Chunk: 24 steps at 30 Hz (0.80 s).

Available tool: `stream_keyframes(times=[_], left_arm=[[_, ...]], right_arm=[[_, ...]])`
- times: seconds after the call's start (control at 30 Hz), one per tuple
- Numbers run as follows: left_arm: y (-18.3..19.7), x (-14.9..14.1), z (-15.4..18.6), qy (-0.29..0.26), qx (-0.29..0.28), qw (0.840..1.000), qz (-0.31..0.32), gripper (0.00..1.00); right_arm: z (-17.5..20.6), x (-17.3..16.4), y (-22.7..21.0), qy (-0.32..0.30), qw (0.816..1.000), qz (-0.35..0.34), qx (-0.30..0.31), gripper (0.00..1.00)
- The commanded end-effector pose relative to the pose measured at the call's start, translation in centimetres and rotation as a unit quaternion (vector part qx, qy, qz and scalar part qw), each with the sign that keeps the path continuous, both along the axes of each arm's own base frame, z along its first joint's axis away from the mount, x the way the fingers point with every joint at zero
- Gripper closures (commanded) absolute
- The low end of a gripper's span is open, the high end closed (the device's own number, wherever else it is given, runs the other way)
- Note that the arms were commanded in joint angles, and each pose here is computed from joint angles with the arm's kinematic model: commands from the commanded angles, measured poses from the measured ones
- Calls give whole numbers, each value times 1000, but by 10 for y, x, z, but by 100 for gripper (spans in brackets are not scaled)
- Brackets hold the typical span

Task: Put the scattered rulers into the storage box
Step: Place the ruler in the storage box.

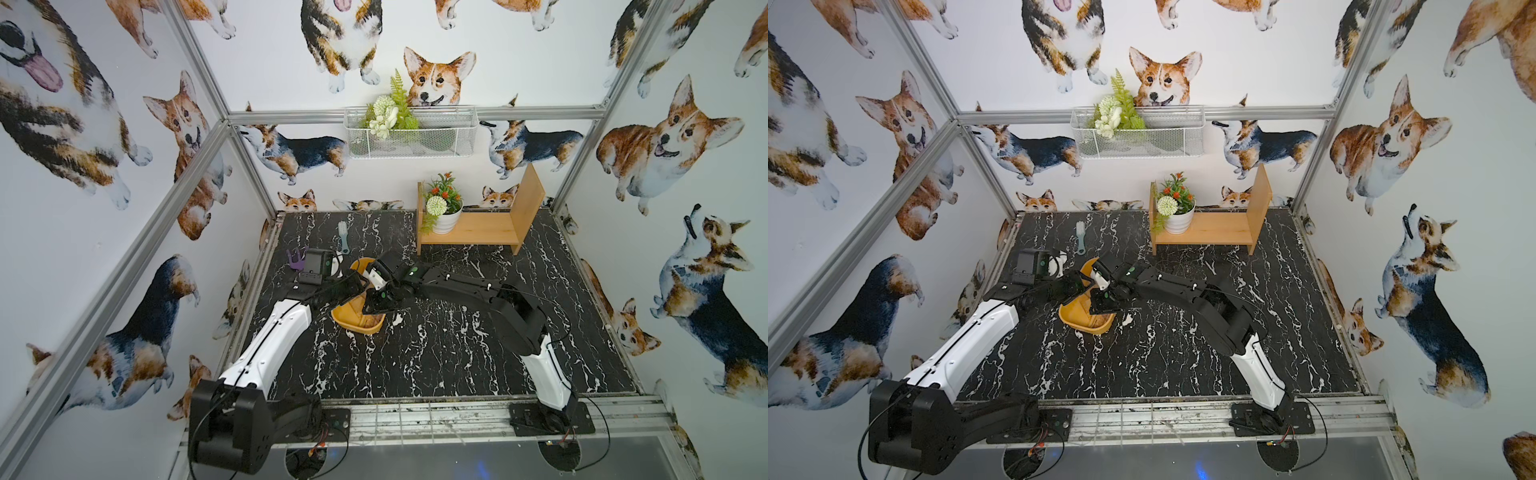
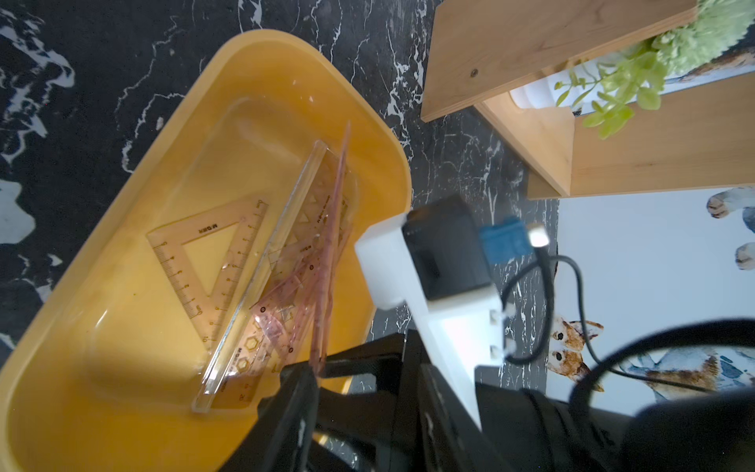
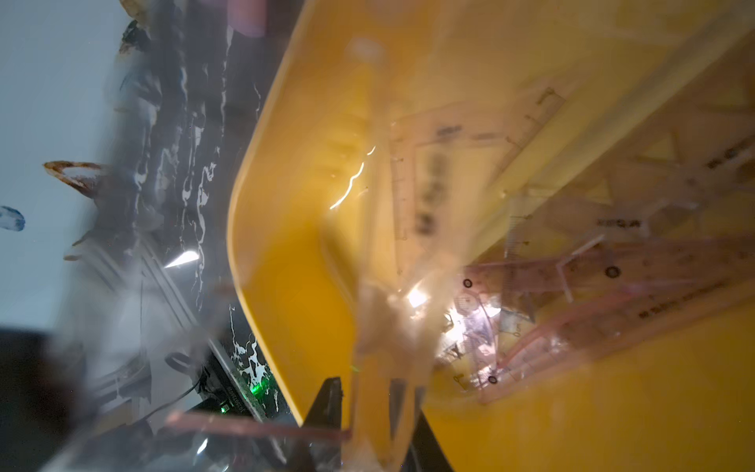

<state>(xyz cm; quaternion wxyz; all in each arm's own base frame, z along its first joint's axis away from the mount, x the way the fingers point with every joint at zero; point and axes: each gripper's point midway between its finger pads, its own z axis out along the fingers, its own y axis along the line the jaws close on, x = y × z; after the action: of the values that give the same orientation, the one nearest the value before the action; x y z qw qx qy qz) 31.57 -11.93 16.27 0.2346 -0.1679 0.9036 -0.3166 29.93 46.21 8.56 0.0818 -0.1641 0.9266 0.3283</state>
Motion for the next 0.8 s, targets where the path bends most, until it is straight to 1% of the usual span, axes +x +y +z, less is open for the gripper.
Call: stream_keyframes(times=[0.0,0.03,0.23,0.3,0.33,0.4,0.47,0.5,0.53,0.63,0.77], left_arm=[[0,-16,-7,26,1,1000,-17,52],[1,-16,-7,26,2,1000,-17,52],[15,-15,0,21,12,1000,-9,52],[19,-14,1,21,17,1000,-8,52],[19,-14,1,21,20,1000,-9,52],[20,-14,-1,23,22,999,-12,53],[21,-12,1,23,21,999,-13,57],[22,-11,2,22,19,1000,-13,59],[23,-9,5,19,17,1000,-14,62],[24,-4,10,16,14,1000,-19,70],[26,3,12,15,2,1000,-23,80]], right_arm=[[5,17,3,-14,1000,-22,16,80],[5,18,3,-14,1000,-22,16,81],[0,18,1,-7,1000,-19,14,86],[2,17,2,-7,1000,-16,17,85],[4,16,2,-7,1000,-12,20,81],[11,14,3,-16,1000,-7,26,68],[18,12,1,-23,999,-3,29,60],[22,11,-2,-28,999,-3,29,57],[24,10,-6,-31,999,-3,27,55],[31,7,-20,-32,999,-10,32,54],[47,7,-37,-21,995,-31,89,52]])
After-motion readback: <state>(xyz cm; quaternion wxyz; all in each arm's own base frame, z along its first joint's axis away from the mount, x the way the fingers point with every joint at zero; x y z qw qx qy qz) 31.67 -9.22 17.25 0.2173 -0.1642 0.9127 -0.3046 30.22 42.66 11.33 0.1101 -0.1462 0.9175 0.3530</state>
